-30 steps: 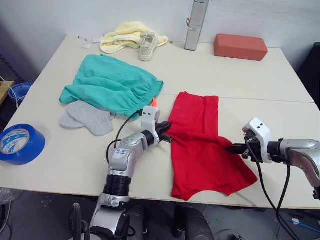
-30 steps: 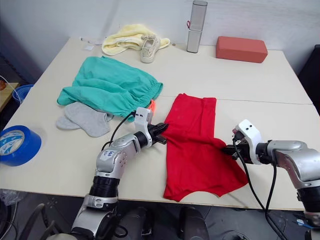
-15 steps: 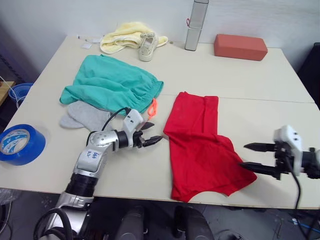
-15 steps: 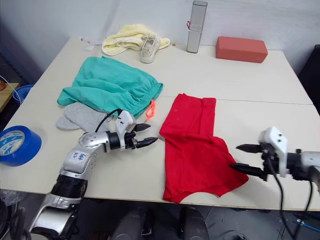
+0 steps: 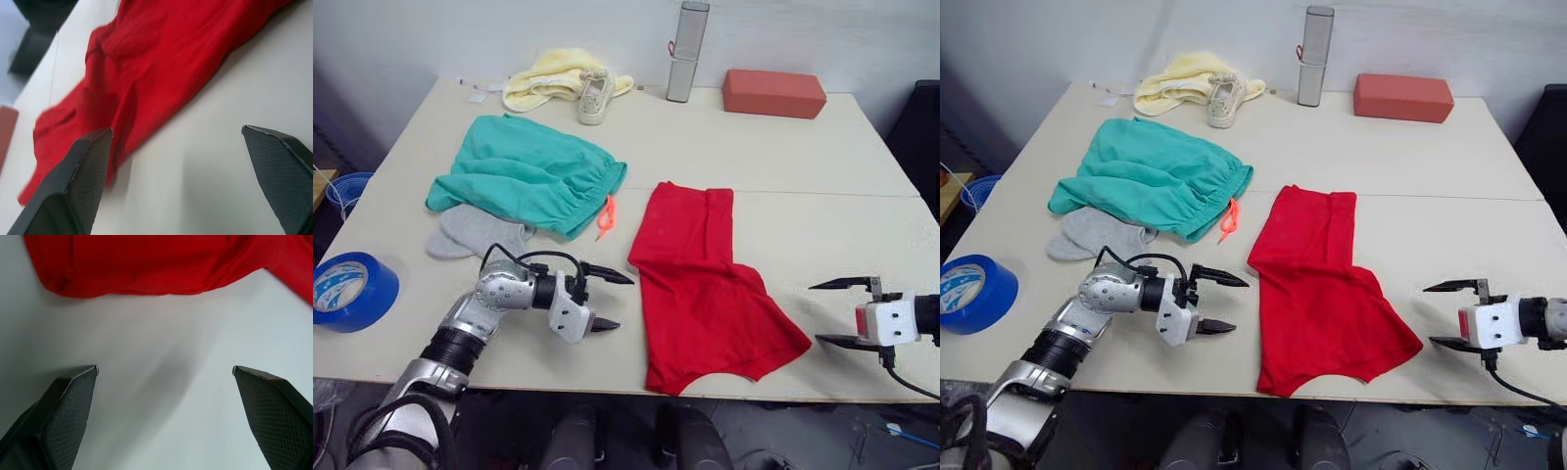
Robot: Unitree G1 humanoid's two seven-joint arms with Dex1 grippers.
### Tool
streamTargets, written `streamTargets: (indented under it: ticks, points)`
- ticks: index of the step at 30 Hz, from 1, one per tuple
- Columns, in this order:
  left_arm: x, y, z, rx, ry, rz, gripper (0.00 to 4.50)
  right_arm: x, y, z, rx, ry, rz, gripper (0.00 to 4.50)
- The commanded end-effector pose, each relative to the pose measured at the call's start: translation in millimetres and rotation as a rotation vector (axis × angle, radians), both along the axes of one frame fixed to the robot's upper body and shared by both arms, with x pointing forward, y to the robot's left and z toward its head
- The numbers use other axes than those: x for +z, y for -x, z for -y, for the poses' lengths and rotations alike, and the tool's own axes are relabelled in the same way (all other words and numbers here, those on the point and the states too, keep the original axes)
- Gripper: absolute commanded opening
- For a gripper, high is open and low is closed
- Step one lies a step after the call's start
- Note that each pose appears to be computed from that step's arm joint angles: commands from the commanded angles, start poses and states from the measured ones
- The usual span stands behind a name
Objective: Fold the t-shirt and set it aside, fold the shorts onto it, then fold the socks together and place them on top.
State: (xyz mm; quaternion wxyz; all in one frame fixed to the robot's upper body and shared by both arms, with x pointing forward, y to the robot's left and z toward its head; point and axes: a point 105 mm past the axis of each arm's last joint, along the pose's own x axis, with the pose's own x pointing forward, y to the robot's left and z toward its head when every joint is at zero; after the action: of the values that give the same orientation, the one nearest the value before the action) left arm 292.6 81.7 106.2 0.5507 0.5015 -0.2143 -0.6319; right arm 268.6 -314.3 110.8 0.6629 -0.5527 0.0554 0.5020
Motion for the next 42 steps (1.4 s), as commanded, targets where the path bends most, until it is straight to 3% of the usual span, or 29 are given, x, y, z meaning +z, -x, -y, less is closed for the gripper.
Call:
streamTargets:
  ticks: [1,10,23,26,32,37,38,42]
  points:
    - [-23.5,3.5,7.1,-0.041,-0.084,-0.007,4.43,-17.8,3.3,-17.4,0.089,-0.014,-0.017,4.50]
    - [-34.4,16.3,38.2,-0.143,-0.055,-0.015,4.43,-30.3,3.8,-58.5,0.248,-0.098,0.022,4.50]
    - [-46.4,36.6,62.6,-0.238,-0.024,-0.099,4.43,-41.6,24.8,-76.8,0.367,-0.147,-0.009,4.50]
    - [-50.6,40.3,59.5,-0.248,-0.042,-0.123,3.86,-40.7,28.4,-81.1,0.404,-0.149,-0.009,3.92]
    - [-56.1,44.5,53.4,-0.249,-0.070,-0.178,1.82,-38.4,37.5,-84.1,0.454,-0.153,-0.016,1.71]
    - [-58.5,49.7,44.2,-0.250,-0.089,-0.221,0.38,-35.4,45.1,-79.9,0.459,-0.154,-0.025,0.01]
    - [-58.1,50.2,42.2,-0.247,-0.089,-0.229,0.10,-34.6,46.5,-78.8,0.455,-0.157,-0.027,0.00]
    - [-53.5,49.5,28.8,-0.219,-0.082,-0.251,0.04,-30.4,53.0,-71.4,0.434,-0.161,-0.030,0.00]
